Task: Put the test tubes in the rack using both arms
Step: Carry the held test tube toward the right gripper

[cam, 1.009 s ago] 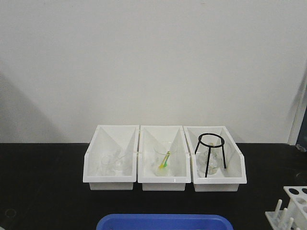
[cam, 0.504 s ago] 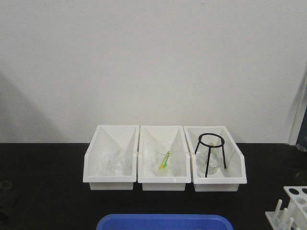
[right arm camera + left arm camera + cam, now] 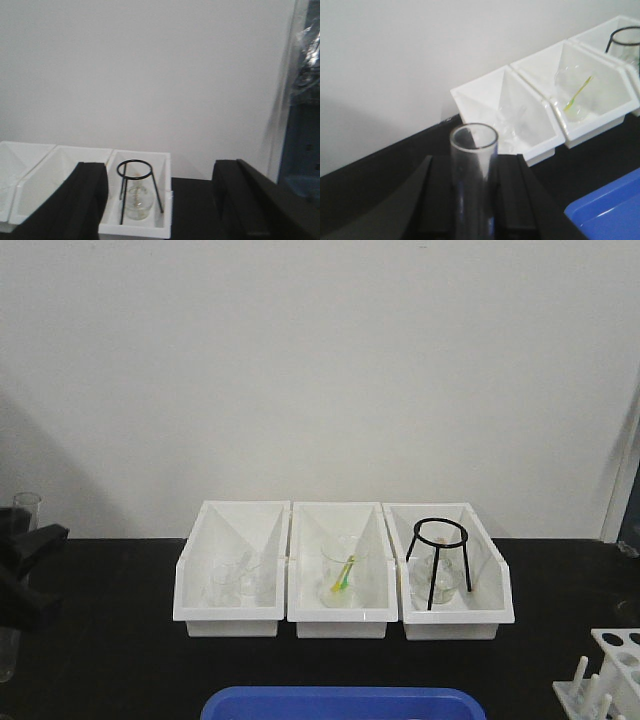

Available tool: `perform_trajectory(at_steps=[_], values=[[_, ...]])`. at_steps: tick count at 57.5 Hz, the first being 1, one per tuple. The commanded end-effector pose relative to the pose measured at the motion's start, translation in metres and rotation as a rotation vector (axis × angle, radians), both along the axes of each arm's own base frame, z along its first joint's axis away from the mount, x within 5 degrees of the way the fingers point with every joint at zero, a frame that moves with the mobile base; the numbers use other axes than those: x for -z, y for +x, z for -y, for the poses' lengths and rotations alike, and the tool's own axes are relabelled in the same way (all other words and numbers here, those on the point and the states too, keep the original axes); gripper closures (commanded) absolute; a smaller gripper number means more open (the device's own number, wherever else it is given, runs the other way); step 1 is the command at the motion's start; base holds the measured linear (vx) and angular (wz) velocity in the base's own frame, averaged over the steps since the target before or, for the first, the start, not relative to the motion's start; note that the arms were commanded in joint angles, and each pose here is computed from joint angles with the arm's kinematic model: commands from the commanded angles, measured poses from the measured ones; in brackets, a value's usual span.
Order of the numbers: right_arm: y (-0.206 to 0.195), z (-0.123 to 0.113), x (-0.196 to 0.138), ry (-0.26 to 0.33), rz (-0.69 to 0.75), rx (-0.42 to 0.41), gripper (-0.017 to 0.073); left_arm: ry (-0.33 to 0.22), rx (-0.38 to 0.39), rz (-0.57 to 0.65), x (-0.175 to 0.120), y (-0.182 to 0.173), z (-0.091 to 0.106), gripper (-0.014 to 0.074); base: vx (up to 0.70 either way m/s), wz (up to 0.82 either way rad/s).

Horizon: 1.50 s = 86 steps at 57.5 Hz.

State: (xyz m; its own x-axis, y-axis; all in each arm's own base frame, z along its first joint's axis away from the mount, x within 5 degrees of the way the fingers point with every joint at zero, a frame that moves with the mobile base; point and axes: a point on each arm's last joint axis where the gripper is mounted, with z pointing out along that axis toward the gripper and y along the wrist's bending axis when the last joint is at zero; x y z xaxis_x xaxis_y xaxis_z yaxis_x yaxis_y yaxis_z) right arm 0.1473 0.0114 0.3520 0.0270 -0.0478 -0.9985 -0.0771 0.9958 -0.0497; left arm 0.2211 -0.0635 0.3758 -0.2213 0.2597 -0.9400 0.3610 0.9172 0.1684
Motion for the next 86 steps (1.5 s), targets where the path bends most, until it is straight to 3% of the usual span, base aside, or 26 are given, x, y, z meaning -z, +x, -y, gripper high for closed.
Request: perform_trajectory(at_steps=[1, 18, 32, 41, 48, 62, 86], values=[[0.006, -0.014, -0.014, 0.015, 0.100, -0.092, 0.0071, -0.090, 0.019, 0.124, -0.030, -0.006, 0.006, 0.0615, 0.00, 0.00], [0.026, -0.075, 0.005, 0.017, 0.048, -0.393, 0.0071, -0.158, 0.182, 0.094, -0.030, -0.014, 0.042, 0.0615, 0.00, 0.00], [0.035, -0.111, 0.021, 0.021, 0.017, -0.529, 0.0071, -0.261, 0.255, 0.063, -0.022, -0.010, 0.071, 0.0615, 0.00, 0.00], [0.034, -0.130, 0.026, 0.052, 0.030, -0.606, 0.0071, -0.265, 0.337, 0.052, -0.021, -0.012, 0.095, 0.0615, 0.00, 0.00], [0.032, -0.140, 0.029, 0.062, 0.039, -0.645, 0.0071, -0.257, 0.421, 0.055, -0.026, -0.016, 0.118, 0.0615, 0.00, 0.00], [0.033, -0.141, 0.028, 0.074, 0.051, -0.649, 0.0071, -0.196, 0.545, 0.065, -0.019, -0.025, 0.161, 0.0615, 0.00, 0.00], [0.033, -0.141, 0.027, 0.078, 0.059, -0.650, 0.0071, -0.188, 0.587, 0.090, -0.009, -0.036, 0.190, 0.0615, 0.00, 0.00]])
